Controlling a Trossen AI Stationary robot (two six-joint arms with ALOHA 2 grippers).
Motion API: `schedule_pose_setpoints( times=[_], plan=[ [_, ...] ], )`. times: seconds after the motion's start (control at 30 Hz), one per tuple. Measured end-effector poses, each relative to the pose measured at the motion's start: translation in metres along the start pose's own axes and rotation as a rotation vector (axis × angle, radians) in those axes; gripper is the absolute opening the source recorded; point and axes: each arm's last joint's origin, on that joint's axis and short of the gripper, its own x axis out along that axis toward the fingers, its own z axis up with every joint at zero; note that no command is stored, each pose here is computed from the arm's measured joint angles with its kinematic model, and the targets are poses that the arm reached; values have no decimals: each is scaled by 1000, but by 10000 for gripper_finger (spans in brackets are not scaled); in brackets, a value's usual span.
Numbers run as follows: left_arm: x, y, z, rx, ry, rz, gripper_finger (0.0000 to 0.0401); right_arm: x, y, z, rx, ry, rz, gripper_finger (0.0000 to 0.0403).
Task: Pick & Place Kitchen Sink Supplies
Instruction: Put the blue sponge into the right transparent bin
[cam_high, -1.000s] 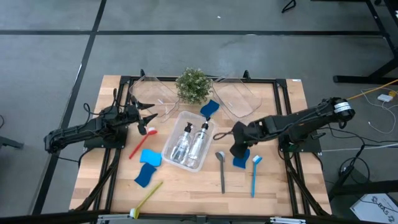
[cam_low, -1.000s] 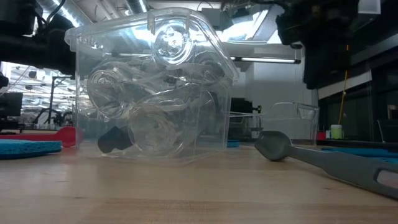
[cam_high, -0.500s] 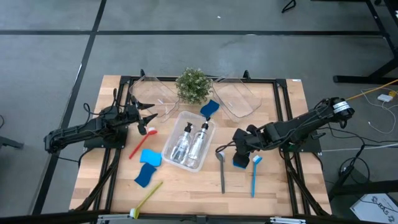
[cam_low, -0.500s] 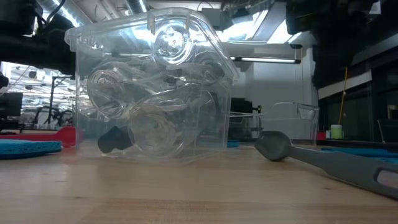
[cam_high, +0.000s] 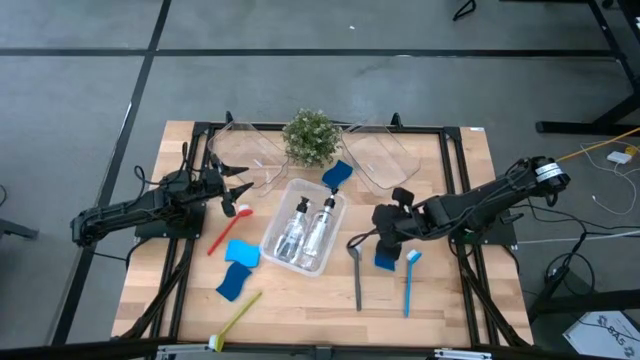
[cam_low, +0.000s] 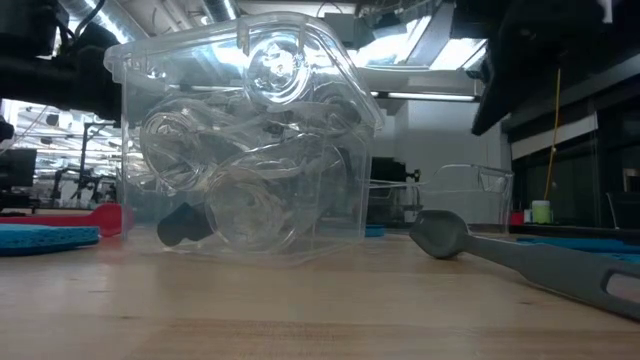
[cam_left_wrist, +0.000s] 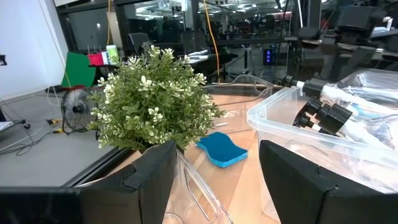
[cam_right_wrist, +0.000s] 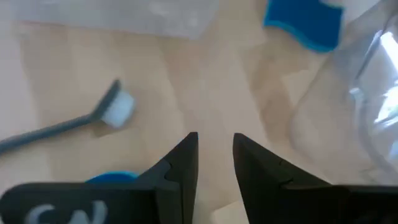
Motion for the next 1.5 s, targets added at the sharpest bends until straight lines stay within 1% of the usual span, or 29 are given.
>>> schedule_pose_setpoints(
  times=[0.13, 0.27, 0.33, 0.47, 0.63, 0.7, 0.73, 0.83, 0.87, 0.93, 1.03, 1.17, 1.3, 1.37, 1.5],
  plan=[
    [0, 0, 0, 0, 0, 0, 226, 2, -4, 2, -84, 9, 0, 100],
    [0, 0, 0, 0, 0, 0, 226, 5, -8, 3, -246, 47, 74, 100],
    [0, 0, 0, 0, 0, 0, 226, 6, -12, 6, -317, 51, 87, 100],
    [0, 0, 0, 0, 0, -1, 226, 2, -19, 20, -389, 13, 80, 100],
    [0, 0, 0, 0, 0, -1, 226, 3, -27, 27, -362, -3, 66, 100],
    [0, 0, 0, 0, 0, -1, 226, 3, -29, 27, -327, 3, 79, 100],
    [0, 0, 0, 0, 0, -1, 226, 3, -29, 27, -299, 10, 103, 100],
    [0, 0, 0, 0, 0, -1, 226, 4, -28, 27, -210, 54, 238, 100],
    [0, 0, 0, 0, 0, -1, 226, 4, -28, 26, -187, 70, 267, 100],
    [0, 0, 0, 0, 0, -1, 226, 6, -29, 25, -144, 93, 270, 100],
    [0, 0, 0, 0, 0, -1, 226, 14, -34, 23, -103, 151, 230, 105],
    [0, 0, 0, 0, 0, -1, 226, 30, -41, 24, -91, 218, 196, 127],
    [0, 0, 0, 0, 0, -1, 226, 47, -45, 22, -87, 290, 173, 162],
    [0, 0, 0, 0, 0, -1, 226, 53, -45, 21, -102, 325, 194, 181],
    [0, 0, 0, 0, 0, -1, 226, 57, -41, 21, -142, 359, 283, 215]
  ],
)
